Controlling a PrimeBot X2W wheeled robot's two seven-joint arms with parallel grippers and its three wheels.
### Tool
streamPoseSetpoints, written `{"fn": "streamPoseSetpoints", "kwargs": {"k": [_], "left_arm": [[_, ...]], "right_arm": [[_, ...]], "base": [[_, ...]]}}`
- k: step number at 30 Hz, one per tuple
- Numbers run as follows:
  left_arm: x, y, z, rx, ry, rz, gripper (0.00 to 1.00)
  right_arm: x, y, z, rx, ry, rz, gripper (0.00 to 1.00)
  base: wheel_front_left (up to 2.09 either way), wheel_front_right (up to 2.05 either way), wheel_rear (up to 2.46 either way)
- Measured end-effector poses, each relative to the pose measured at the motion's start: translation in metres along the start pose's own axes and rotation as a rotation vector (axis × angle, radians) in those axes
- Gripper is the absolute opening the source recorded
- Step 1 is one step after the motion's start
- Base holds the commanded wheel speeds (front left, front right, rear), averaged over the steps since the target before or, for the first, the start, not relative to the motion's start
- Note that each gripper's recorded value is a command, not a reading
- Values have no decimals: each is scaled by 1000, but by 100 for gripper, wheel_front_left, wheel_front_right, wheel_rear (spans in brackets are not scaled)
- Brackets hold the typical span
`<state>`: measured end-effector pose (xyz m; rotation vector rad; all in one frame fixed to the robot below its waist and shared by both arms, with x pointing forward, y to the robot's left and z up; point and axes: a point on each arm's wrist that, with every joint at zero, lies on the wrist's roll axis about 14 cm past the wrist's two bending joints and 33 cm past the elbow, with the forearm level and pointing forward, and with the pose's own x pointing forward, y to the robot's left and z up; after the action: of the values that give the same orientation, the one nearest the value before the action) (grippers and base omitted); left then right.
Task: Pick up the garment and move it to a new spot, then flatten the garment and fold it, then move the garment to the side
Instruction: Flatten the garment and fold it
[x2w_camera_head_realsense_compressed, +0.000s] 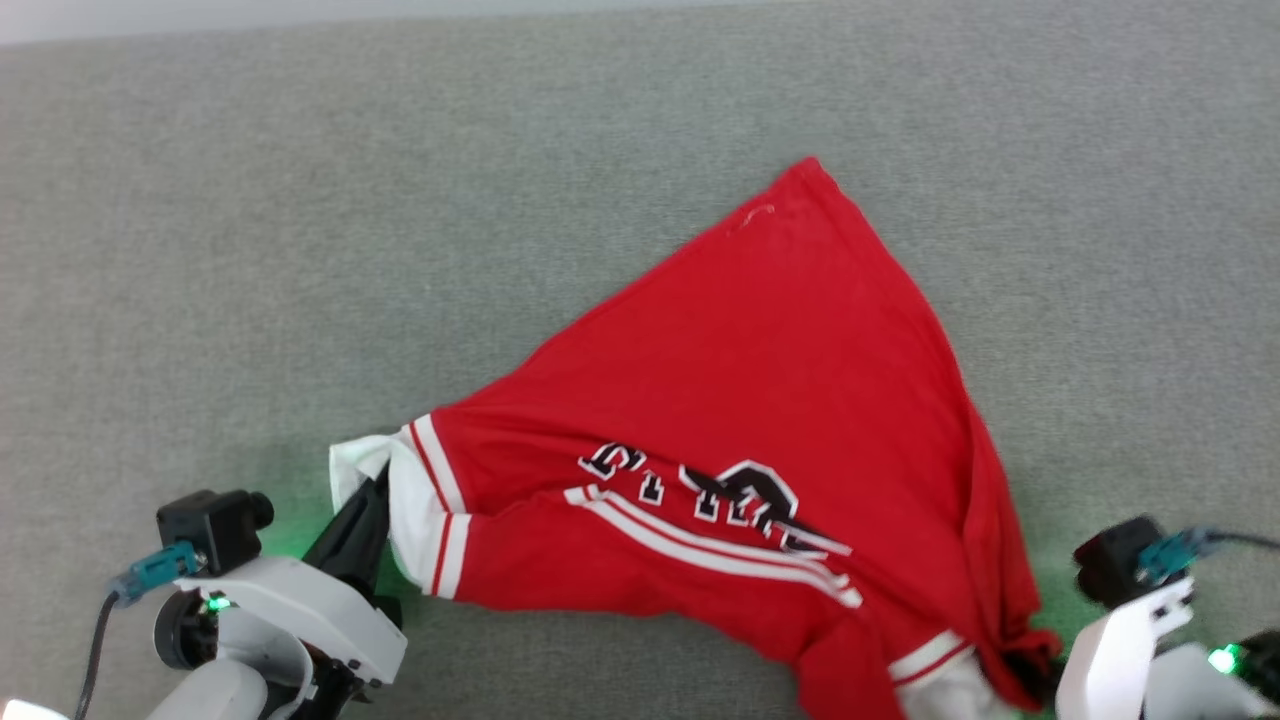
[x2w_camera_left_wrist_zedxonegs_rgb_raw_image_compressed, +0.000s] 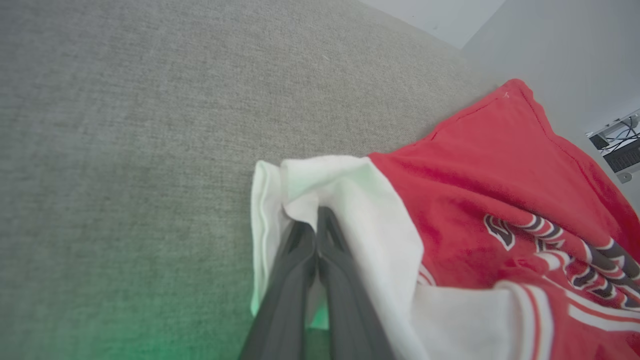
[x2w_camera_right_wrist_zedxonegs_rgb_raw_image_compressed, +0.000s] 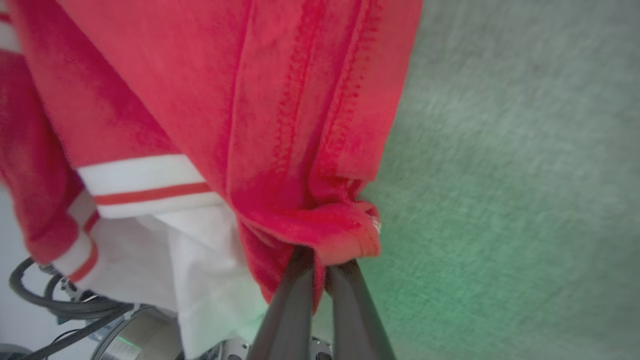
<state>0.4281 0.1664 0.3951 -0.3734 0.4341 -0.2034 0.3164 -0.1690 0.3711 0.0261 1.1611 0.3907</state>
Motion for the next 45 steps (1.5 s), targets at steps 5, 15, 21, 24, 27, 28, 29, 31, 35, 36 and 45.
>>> {"fn": "streamPoseSetpoints", "kwargs": {"k": [5, 15, 21, 24, 27, 28, 29, 31, 35, 36, 45], "left_arm": [[2, -5, -3, -2, 8, -12, 0], [-7, -13, -8, -9, 9, -21, 0], [-13, -12, -8, -8, 4, -14, 0], [-12, -11, -4, -10, -10, -13, 0], [-8, -11, -4, -24, -15, -14, 0], [-6, -10, -4, -26, -15, -15, 0], [-5, -9, -5, -25, -13, -12, 0], [-1, -6, -7, -34, -13, -5, 0], [5, 0, -9, -40, -19, 3, 0], [6, 2, -9, -39, -20, 5, 0], [9, 9, -11, -57, -31, 20, 0]], "right_arm": [[0, 10, -13, 34, 0, 16, 2], [-42, -5, 61, -67, -246, -62, 100], [-75, -10, 134, -168, -389, -99, 100], [-77, -13, 173, -230, -442, -127, 100], [-53, -12, 199, -259, -421, -121, 100], [-44, -10, 207, -262, -413, -111, 100], [-34, -9, 214, -272, -402, -107, 100], [-16, -4, 228, -274, -384, -85, 100], [24, 6, 244, -285, -322, -47, 100], [34, 7, 246, -293, -303, -42, 100], [91, 18, 249, -333, -196, -8, 100]], "base": [[0, 0, 0], [0, 0, 0], [0, 0, 0], [0, 0, 0], [0, 0, 0], [0, 0, 0], [0, 0, 0], [0, 0, 0], [0, 0, 0], [0, 0, 0], [0, 0, 0]]}}
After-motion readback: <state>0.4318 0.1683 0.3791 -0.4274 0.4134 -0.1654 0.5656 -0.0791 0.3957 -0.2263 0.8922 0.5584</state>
